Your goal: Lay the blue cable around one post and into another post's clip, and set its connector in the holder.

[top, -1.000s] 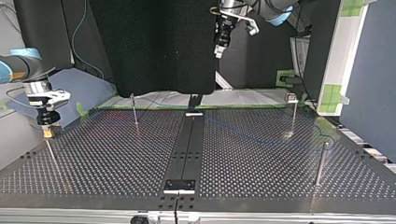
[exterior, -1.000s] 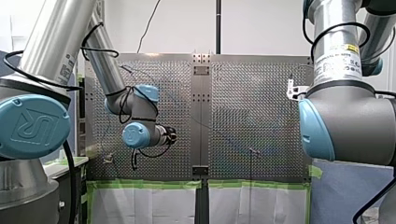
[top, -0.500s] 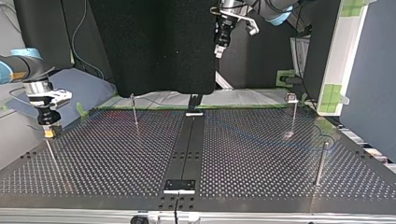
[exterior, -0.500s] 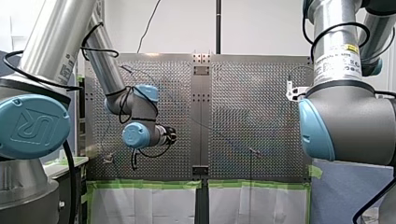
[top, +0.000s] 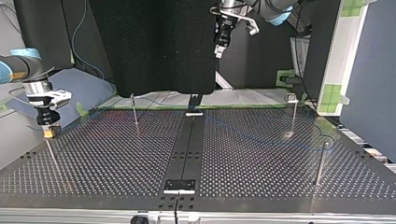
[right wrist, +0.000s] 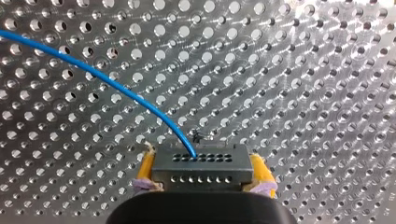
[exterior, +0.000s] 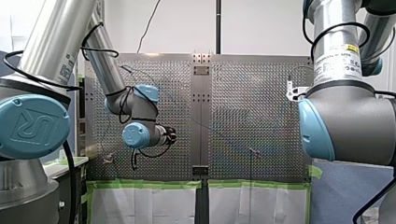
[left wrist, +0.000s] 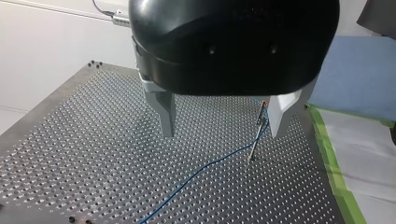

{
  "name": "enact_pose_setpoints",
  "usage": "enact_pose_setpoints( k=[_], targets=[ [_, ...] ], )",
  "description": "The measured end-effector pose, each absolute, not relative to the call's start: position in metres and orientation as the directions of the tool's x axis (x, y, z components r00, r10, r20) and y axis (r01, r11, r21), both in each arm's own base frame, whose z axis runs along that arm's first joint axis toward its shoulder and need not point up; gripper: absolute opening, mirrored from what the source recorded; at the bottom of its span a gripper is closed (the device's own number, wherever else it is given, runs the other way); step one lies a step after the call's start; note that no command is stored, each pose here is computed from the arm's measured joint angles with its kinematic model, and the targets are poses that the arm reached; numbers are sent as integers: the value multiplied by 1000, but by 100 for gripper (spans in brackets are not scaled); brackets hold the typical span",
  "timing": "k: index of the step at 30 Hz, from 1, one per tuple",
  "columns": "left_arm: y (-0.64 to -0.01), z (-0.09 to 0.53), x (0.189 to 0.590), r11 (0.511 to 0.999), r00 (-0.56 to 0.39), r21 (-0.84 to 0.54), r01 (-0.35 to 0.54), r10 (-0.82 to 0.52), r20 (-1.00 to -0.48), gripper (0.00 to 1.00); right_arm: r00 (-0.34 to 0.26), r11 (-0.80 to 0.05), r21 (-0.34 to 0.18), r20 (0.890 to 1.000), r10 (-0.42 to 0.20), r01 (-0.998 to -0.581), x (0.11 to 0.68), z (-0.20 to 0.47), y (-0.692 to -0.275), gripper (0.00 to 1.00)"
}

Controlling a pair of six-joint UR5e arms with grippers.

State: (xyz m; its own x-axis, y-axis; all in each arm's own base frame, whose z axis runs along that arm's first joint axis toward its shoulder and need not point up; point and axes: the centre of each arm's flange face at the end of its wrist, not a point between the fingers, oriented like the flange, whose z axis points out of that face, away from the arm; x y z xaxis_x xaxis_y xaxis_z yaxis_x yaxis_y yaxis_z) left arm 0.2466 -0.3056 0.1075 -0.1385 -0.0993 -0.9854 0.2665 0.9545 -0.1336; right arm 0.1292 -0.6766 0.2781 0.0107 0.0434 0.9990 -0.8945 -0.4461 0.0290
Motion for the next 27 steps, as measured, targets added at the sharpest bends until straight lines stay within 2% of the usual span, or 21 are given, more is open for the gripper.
enact_pose_setpoints(
  k=[27],
  targets=[
    [-306,108,247,954,-138,-134,268,-100,-985,98,-10,-444,14,999,52,-896,126,279,-679,0]
  ],
)
